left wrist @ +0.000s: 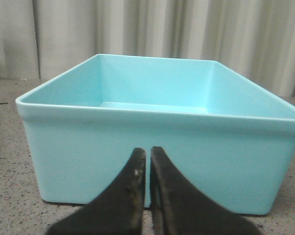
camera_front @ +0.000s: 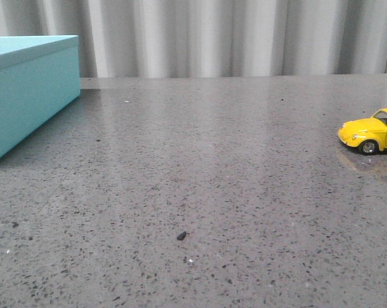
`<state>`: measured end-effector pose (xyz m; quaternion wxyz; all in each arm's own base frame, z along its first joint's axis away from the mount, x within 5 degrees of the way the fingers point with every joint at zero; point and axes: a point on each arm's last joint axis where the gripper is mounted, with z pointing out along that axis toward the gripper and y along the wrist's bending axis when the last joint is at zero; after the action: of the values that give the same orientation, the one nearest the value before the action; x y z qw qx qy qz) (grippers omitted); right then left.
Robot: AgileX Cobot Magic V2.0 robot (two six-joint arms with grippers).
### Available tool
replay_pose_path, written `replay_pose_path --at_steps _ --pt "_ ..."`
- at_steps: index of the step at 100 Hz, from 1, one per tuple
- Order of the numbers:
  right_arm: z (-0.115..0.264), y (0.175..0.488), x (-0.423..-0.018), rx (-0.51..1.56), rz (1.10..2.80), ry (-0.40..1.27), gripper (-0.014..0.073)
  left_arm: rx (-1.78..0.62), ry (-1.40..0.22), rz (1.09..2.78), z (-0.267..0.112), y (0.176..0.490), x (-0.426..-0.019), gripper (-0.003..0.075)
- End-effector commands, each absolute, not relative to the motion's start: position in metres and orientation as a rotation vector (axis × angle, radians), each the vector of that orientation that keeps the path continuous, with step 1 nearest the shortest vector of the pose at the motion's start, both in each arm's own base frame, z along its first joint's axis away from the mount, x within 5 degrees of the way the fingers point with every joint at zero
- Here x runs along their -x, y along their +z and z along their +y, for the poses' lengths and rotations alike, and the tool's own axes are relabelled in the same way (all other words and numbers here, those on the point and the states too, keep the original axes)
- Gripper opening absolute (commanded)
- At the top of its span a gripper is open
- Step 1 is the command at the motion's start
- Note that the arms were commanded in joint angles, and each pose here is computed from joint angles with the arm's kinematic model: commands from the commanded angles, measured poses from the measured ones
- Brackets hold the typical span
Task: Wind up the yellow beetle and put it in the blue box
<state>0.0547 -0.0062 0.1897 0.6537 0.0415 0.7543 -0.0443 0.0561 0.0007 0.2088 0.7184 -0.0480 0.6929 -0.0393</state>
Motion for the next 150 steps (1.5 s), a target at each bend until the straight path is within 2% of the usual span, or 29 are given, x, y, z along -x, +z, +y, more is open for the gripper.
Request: replay_pose_path --at_steps 1,19,39,79,102,128,150 --pt "-0.007 0.195 -0.055 -0.099 1.592 -0.114 -0.0043 0.116 -0.107 1.435 0.001 0.210 -0.054 -0.0021" --pt "-0.008 0.202 -0.055 -0.098 1.519 -0.121 -0.0042 0.121 -0.111 1.425 0.001 0.211 -0.054 -0.0021" --pt "-0.007 0.211 -0.054 -0.096 1.583 -0.113 -0.0043 0.139 -0.136 1.395 0.001 0.224 -0.052 -0.0021" --pt "-0.007 0.281 -0.067 -0.093 1.728 -0.096 -0.0041 0.125 -0.129 1.431 0.000 0.280 -0.060 -0.0021" --pt "-0.009 0.288 -0.077 -0.098 1.729 -0.095 -0.0041 0.129 -0.127 1.380 0.001 0.290 -0.065 -0.0021" --pt "-0.009 0.311 -0.094 -0.087 1.896 -0.067 -0.0041 0.128 -0.127 1.378 0.001 0.293 -0.064 -0.0021" --pt "-0.007 0.332 -0.132 -0.036 2.084 -0.016 -0.0041 0.128 -0.128 1.379 0.001 0.293 -0.064 -0.0021"
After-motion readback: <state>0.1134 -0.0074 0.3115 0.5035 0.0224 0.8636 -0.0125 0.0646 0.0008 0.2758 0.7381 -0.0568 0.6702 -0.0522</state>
